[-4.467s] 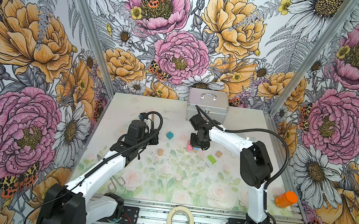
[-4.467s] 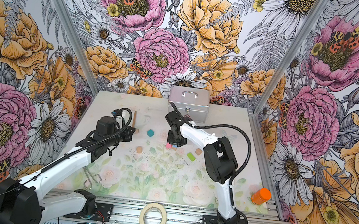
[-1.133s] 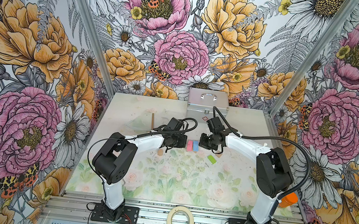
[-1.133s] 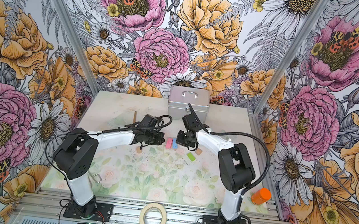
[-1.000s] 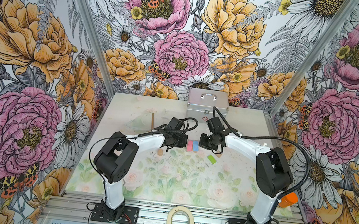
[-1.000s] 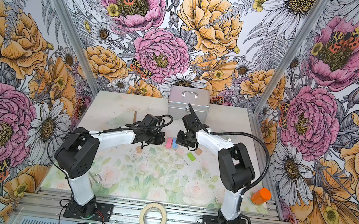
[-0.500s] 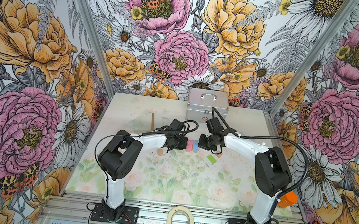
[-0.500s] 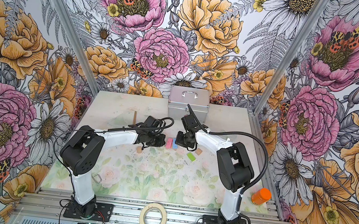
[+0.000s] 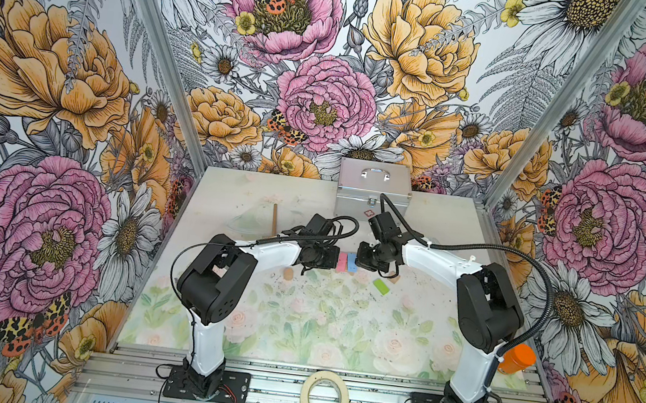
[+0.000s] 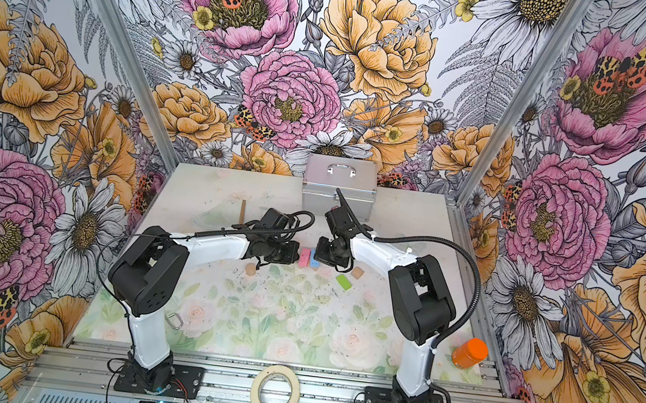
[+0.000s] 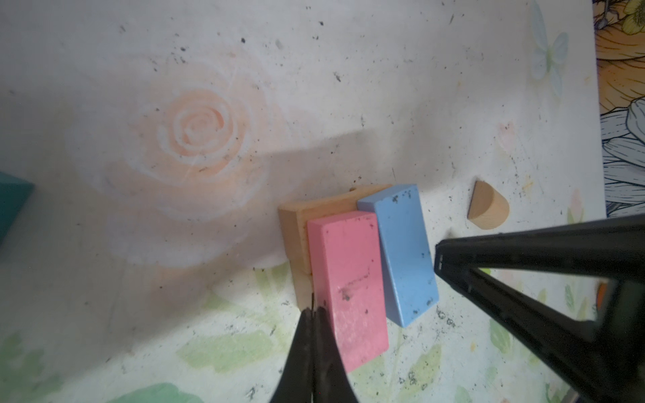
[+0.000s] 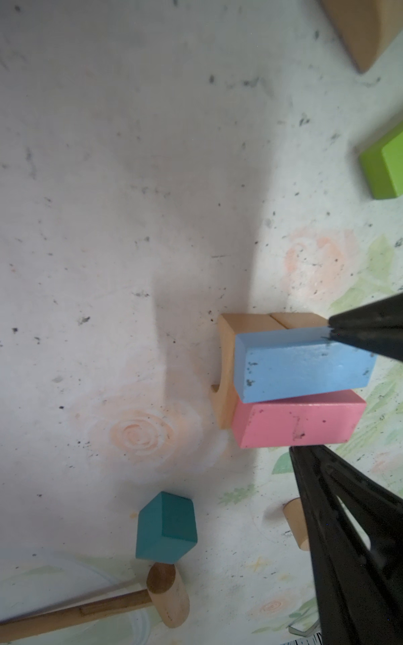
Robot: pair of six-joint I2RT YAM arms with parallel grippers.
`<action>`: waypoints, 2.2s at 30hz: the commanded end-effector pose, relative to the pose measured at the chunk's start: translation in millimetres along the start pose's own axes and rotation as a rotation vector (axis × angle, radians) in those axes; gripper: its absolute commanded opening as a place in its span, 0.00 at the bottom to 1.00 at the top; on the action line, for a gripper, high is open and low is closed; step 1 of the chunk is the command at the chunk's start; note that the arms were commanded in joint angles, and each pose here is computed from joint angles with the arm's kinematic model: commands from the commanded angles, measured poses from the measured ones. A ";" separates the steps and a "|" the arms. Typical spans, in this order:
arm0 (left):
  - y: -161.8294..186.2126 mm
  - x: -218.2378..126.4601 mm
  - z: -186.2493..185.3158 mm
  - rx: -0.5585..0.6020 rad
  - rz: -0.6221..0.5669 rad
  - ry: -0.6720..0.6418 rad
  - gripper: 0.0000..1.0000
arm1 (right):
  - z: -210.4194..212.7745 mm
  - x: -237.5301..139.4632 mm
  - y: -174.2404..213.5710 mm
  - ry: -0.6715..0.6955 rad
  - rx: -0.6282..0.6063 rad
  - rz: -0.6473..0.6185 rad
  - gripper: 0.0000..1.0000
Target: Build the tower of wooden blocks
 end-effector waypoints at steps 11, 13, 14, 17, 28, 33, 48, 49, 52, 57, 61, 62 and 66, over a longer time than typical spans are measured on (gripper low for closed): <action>-5.2 -0.3 -8.1 0.024 -0.007 0.031 0.00 | 3.3 8.7 -0.8 -0.011 0.002 0.000 0.00; -5.3 -0.3 -9.6 0.027 -0.007 0.034 0.00 | 3.6 9.0 -1.0 -0.011 0.002 0.000 0.00; -5.3 -0.2 -9.7 0.027 -0.007 0.034 0.00 | 3.8 9.1 -0.7 -0.011 0.001 0.001 0.00; -5.6 -0.4 -10.9 0.030 -0.008 0.036 0.00 | 4.0 9.4 -0.9 -0.011 0.003 0.001 0.00; -6.4 -0.3 -11.3 0.032 -0.007 0.037 0.00 | 4.7 9.1 -1.9 -0.012 0.000 -0.002 0.00; -7.2 0.6 -10.9 0.034 -0.003 0.033 0.00 | 4.4 7.1 -3.1 -0.013 0.001 -0.007 0.00; -8.8 -2.4 -5.3 0.025 -0.012 0.011 0.00 | 4.5 -0.2 -11.5 -0.015 0.003 -0.042 0.00; -8.6 -2.9 -4.6 0.023 -0.011 0.009 0.00 | 5.1 -0.5 -11.7 -0.016 0.001 -0.044 0.00; -9.1 -3.2 -4.0 0.023 -0.013 0.005 0.00 | 5.8 -1.4 -13.7 -0.016 0.002 -0.052 0.00; -9.2 -3.1 -3.1 0.020 -0.014 0.003 0.00 | 6.5 -2.0 -16.2 -0.016 0.002 -0.060 0.00; -10.3 -3.6 -2.5 0.020 -0.018 0.003 0.00 | 7.9 -1.7 -17.2 -0.018 0.001 -0.062 0.00; -10.2 -3.4 -2.0 0.018 -0.017 0.001 0.00 | 8.4 -2.0 -17.9 -0.020 0.002 -0.063 0.00; -10.1 -3.2 -1.3 0.016 -0.017 0.000 0.00 | 8.1 0.6 -18.7 -0.019 0.004 -0.057 0.00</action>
Point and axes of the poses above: each gripper's point midway between its finger pads, its own x axis out along the fingers, its own z axis along the line the jaws close on, y = z × x, the point moved 10 cm from there along -x, back along the fingers, and after that the axes turned 12 degrees about x, right-handed, at the moved point
